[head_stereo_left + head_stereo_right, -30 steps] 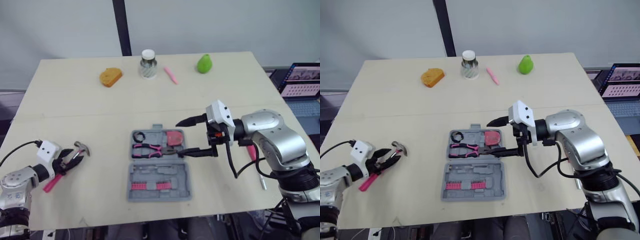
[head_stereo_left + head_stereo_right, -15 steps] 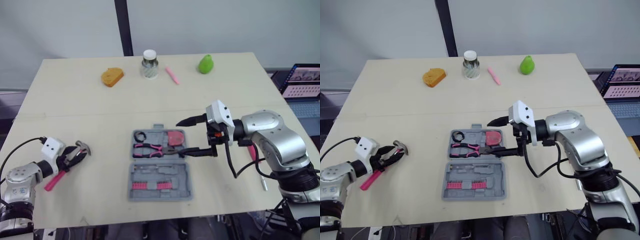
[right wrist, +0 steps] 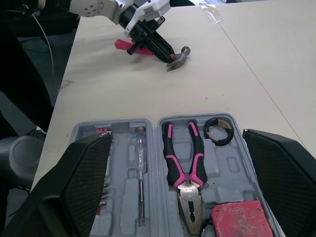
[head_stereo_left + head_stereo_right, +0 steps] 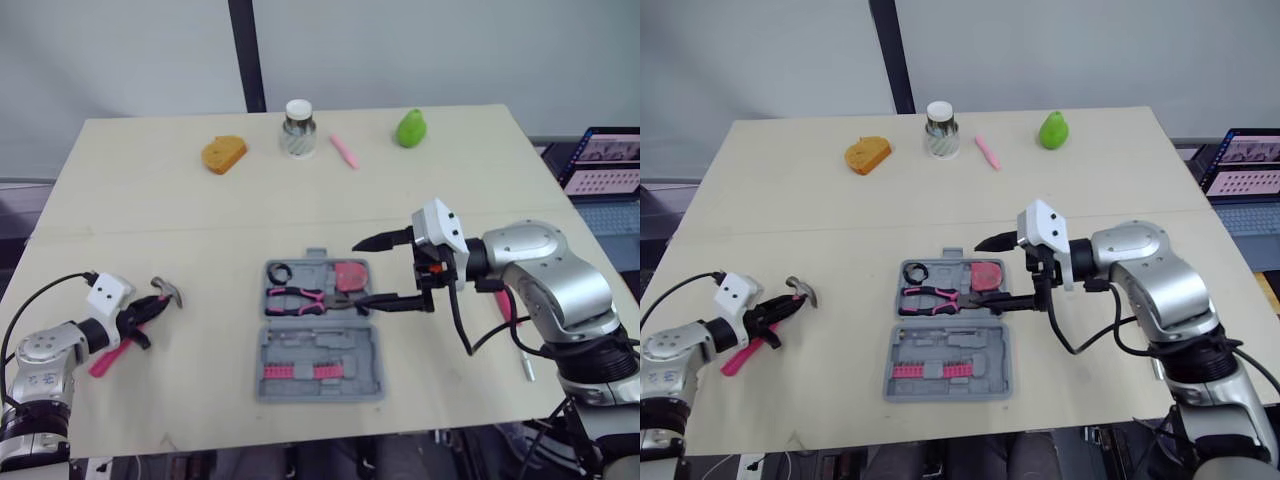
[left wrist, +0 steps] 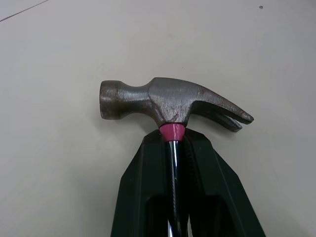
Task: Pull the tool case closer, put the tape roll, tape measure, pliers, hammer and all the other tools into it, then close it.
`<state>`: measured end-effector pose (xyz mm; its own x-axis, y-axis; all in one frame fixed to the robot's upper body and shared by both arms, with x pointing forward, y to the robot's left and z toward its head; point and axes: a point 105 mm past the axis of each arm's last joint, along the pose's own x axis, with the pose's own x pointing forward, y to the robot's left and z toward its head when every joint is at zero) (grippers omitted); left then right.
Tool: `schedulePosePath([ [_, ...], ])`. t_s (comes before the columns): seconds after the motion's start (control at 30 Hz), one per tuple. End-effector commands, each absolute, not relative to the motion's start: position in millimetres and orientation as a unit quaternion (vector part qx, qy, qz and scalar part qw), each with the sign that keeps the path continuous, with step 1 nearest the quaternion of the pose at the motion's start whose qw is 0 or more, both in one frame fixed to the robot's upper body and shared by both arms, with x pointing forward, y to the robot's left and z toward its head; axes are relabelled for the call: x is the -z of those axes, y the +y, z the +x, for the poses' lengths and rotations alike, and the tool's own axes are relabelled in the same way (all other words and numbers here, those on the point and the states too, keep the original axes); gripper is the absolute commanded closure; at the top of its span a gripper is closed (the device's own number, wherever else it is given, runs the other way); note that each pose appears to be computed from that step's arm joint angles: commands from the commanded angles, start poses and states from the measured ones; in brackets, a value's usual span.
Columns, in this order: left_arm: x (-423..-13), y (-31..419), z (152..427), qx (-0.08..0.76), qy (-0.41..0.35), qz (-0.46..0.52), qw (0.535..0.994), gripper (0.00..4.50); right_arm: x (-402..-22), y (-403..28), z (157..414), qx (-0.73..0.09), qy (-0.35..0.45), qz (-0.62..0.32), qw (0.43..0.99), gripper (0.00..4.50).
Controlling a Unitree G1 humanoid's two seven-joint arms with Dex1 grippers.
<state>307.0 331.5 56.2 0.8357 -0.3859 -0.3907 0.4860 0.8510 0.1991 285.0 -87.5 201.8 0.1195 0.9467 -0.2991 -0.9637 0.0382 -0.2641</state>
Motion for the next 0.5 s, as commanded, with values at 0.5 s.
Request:
schedulePosePath([
  [0.5, -114.9, 247.4, 294.5, 0.427, 0.172, 0.243, 0.854, 4.48, -190.0, -143.7, 266.1, -0.616, 0.063, -0.2, 0.759, 0.0],
])
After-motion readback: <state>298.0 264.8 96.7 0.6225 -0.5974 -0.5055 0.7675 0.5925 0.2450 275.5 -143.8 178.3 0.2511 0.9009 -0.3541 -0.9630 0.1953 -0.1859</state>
